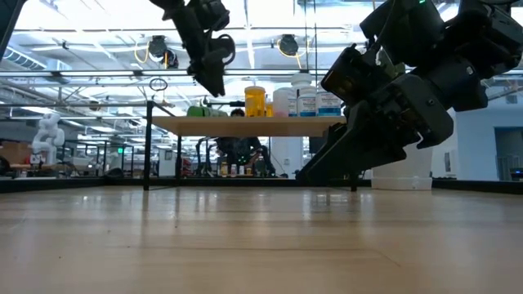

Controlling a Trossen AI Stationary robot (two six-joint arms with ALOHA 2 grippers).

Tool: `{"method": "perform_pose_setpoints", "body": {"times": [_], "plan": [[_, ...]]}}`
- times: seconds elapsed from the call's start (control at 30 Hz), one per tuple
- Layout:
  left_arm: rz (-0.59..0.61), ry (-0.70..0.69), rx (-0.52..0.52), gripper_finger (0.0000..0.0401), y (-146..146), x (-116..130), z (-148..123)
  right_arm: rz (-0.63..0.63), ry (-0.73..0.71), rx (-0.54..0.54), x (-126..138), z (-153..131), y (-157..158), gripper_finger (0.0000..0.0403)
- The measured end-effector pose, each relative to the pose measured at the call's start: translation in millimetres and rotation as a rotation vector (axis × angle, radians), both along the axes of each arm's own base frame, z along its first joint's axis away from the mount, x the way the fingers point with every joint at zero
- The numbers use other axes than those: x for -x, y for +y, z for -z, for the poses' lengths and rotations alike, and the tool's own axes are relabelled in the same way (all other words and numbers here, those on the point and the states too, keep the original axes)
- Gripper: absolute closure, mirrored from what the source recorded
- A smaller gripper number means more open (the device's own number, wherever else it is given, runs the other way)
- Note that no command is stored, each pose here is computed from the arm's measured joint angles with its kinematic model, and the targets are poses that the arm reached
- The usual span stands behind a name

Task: Pick and place medicine bottles onto shelf by color
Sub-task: Put the green pill bottle on the shelf

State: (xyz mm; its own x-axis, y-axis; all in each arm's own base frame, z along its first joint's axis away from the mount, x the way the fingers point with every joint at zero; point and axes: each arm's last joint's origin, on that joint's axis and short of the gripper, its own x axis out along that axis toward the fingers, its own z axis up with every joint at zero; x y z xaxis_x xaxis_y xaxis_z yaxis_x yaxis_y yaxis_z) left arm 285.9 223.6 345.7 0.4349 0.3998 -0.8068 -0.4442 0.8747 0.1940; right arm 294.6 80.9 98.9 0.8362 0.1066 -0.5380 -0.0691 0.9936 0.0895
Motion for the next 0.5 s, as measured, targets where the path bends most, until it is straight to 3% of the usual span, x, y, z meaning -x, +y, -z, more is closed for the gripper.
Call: {"method": "perform_pose_setpoints", "body": {"times": [0.27,0.5], "plan": [[-0.152,0.097,0.08,0.0155,-0.9,13.0,8.8,0.001,0.009,-0.002,0.6,0.7,0.6,0.0161],[-0.226,0.11,0.1,0.0103,11.9,16.9,31.5,-0.004,0.01,-0.005,1.0,0.8,1.8,0.0161]]}}
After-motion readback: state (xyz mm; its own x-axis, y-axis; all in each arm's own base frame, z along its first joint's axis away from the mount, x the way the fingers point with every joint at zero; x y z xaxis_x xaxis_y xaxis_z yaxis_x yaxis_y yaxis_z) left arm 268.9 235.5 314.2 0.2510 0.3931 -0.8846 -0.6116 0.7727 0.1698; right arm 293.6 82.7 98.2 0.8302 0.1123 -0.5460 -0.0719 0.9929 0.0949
